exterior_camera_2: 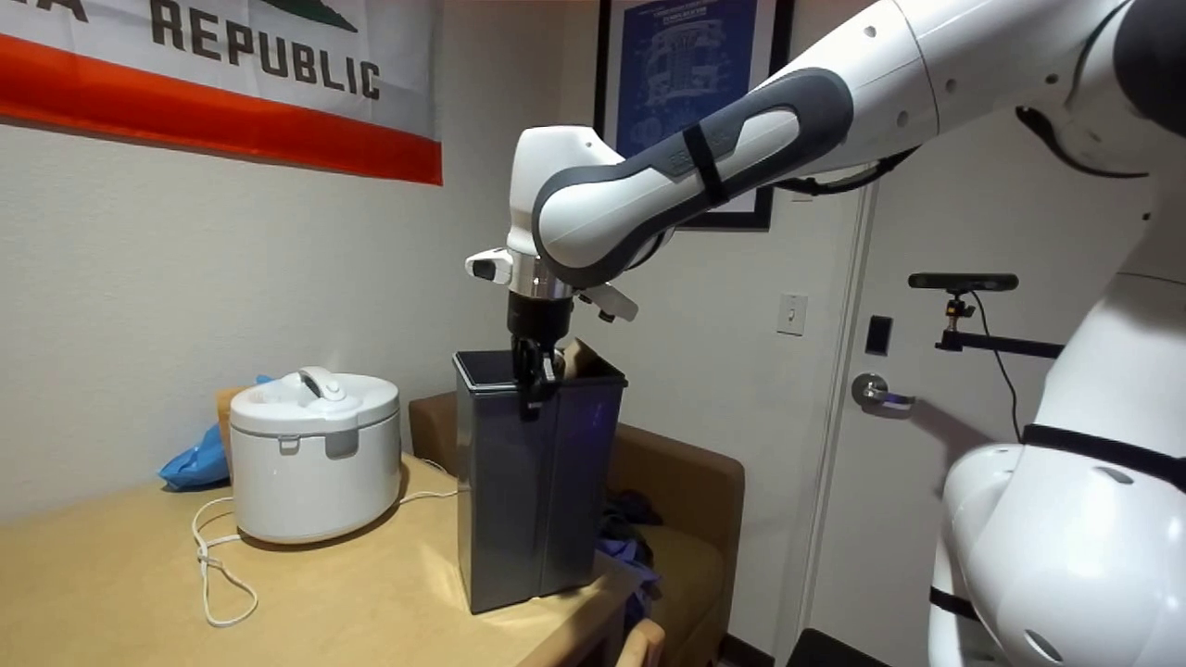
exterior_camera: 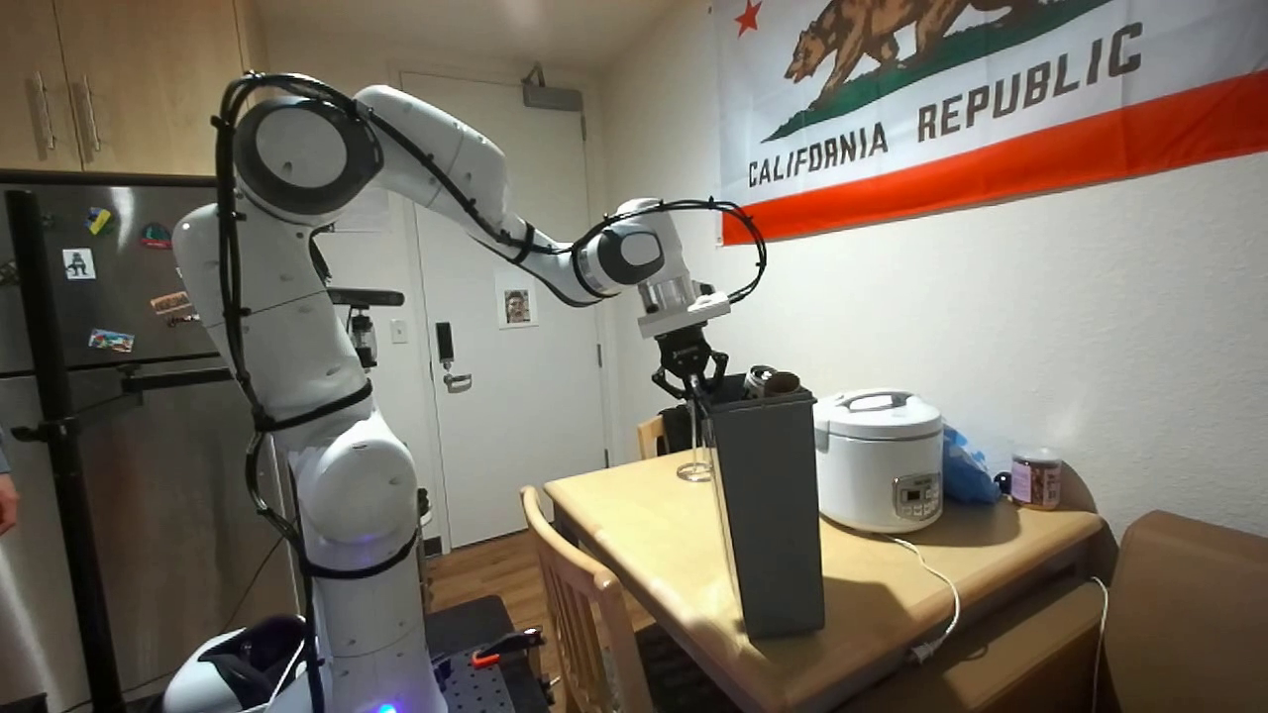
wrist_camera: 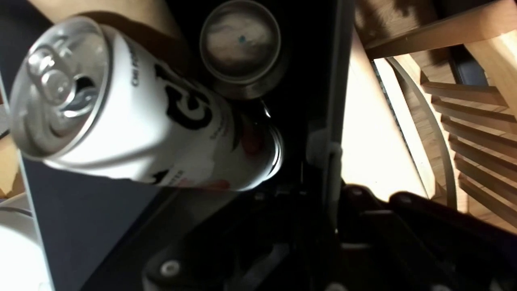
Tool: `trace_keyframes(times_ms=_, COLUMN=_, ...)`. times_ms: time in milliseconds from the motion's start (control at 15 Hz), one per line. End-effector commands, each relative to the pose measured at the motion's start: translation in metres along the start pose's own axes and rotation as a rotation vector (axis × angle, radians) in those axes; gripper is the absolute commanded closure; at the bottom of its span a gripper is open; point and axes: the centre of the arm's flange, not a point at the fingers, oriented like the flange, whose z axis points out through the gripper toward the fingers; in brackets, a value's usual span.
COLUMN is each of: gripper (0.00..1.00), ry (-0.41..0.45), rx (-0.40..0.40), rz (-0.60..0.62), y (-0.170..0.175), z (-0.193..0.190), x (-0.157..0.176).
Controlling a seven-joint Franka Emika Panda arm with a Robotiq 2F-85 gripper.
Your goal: Move the landfill bin to the left then right
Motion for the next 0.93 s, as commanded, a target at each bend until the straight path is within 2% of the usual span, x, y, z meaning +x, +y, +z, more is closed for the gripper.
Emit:
trace_keyframes(times_ms=0, gripper=0.98, ry=-0.021, rx=-0.025, rz=-0.010, y=0.004, z=-0.014, x=0.010)
trace_keyframes(times_ms=400, gripper=0.98, ry=-0.016, rx=-0.072, rz=-0.057, y=-0.001, z=-0.036, x=0.026)
trace_keyframes(times_ms=867, gripper=0.98, ry=-0.024, rx=-0.152, rz=-0.157, y=-0.021, z=-0.071, x=0.068)
